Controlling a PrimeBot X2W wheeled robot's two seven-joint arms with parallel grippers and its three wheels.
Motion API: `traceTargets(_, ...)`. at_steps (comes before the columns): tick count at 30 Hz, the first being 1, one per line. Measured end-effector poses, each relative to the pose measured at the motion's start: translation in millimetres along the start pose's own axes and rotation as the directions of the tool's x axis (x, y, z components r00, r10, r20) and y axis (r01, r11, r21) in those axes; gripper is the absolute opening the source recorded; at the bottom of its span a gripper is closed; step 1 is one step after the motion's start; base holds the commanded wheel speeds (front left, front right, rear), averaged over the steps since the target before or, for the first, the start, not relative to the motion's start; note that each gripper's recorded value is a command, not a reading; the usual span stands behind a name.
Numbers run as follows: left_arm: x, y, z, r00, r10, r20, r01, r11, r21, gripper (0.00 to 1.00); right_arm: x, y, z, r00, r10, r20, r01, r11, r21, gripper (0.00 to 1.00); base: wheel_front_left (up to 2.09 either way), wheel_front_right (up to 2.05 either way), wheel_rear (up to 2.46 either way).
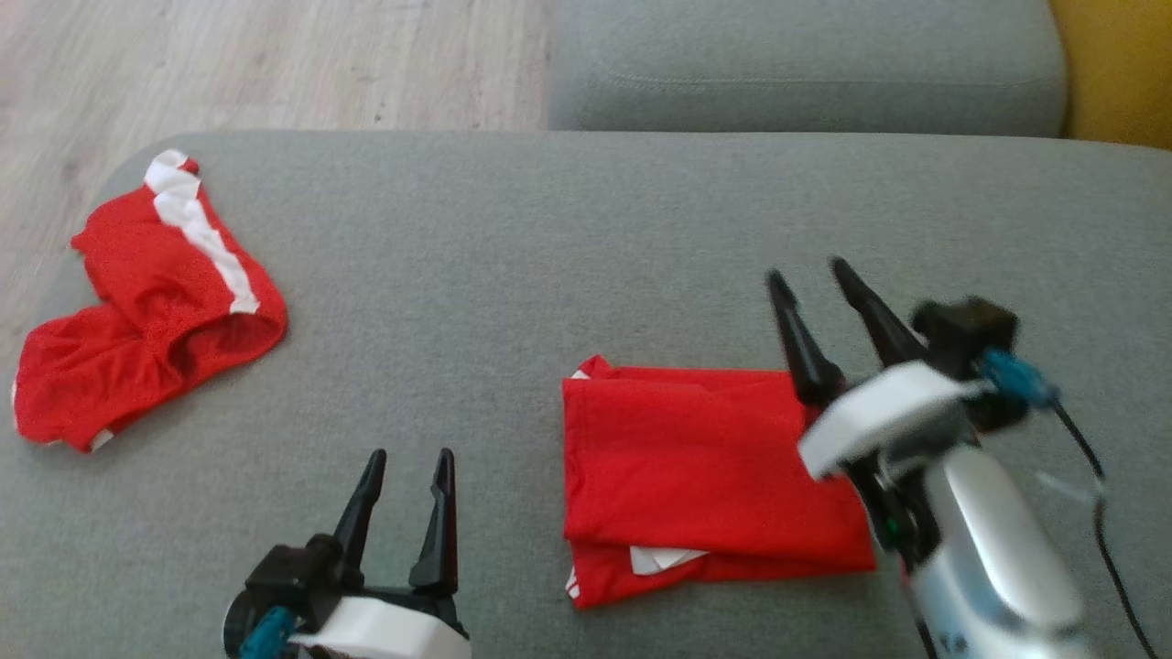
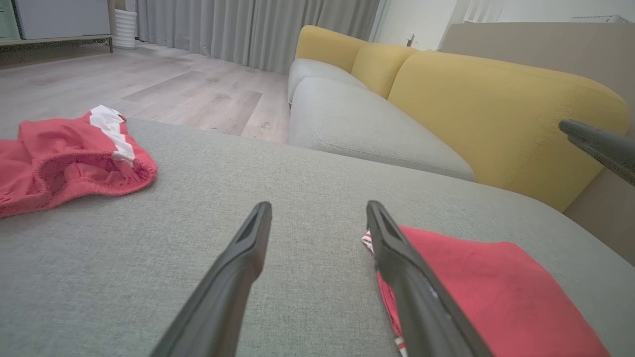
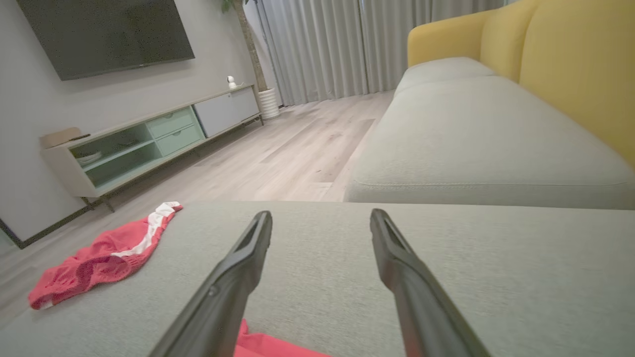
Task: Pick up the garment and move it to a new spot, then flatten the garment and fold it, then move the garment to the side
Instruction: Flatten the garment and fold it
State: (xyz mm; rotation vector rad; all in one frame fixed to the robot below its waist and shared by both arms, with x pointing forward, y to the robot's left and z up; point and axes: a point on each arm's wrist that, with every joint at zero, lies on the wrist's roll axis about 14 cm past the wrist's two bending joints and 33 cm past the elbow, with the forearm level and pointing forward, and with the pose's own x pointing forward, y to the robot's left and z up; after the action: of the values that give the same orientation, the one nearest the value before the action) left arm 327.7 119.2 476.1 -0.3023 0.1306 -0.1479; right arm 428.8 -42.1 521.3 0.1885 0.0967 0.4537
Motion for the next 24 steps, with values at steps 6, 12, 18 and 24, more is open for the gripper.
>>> traceTargets(6, 1, -6, -1, 1.0, -0.017, -0.006, 0.017, 1.0, 0.014, 1.0, -48, -29, -10, 0.992, -0.125, 0.014, 0.126, 0.986, -0.112, 1.0, 0.0, 0.0, 0.0)
traceTargets(12, -2, -2, -4, 1.0, -0.005, -0.01, 0.006, 1.0, 0.027, 1.0, -95, -52, -18, 0.971, -0.238, 0.026, 0.239, 0.966, -0.099, 1.0, 0.0, 0.0, 0.0)
traceTargets(18, -19, 11, -17, 0.998, 0.045, -0.038, -0.045, 0.999, 0.019, 1.0, -127, -63, -33, 0.953, -0.302, 0.011, 0.302, 0.951, -0.069, 1.0, 0.0, 0.0, 0.0)
traceTargets(24, -26, 25, -15, 0.995, 0.094, -0.026, -0.094, 0.995, 0.02, 1.0, -136, -66, -35, 0.947, -0.321, 0.025, 0.322, 0.945, -0.054, 1.0, 0.0, 0.0, 0.0)
